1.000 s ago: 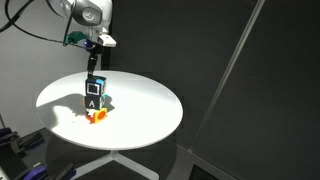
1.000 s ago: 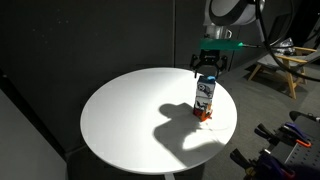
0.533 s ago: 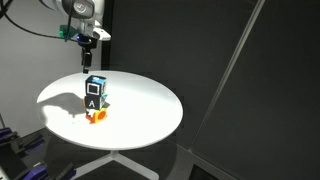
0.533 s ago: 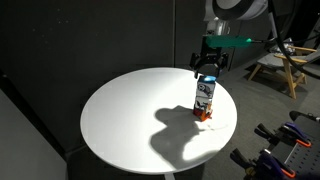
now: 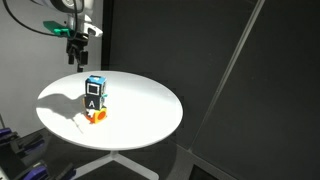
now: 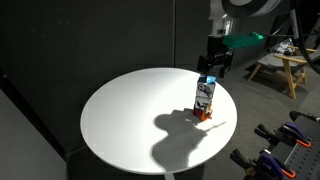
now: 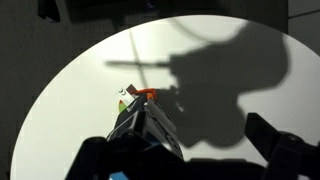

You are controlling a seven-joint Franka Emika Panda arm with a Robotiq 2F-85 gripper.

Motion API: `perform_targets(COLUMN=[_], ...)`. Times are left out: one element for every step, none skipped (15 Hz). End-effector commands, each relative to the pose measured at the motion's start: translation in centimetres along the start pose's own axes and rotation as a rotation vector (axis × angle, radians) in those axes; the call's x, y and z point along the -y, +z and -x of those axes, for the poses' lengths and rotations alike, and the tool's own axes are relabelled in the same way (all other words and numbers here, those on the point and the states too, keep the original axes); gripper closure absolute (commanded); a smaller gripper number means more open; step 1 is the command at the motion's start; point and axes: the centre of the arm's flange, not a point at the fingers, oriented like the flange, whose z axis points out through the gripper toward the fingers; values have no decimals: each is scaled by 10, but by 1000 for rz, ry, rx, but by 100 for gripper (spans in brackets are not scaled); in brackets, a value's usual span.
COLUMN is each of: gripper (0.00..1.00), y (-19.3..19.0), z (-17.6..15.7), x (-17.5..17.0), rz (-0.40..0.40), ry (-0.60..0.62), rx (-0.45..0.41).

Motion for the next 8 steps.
perform_targets(gripper=[0,0,0,0,0,0,0,0], y=[-16,-19,-22,-26,-29,-32,-36,-38], z=[25,28,31,34,37,40,43,46], x=[-7,-7,-7,-7,-6,-5,-4,-3], rz=[17,17,19,22,28,32,36,38], ry=[-138,-161,-180,-197,-213,-226,-238,-246], rx=[-22,-30,-40,-50,-64,-72,-83,-89])
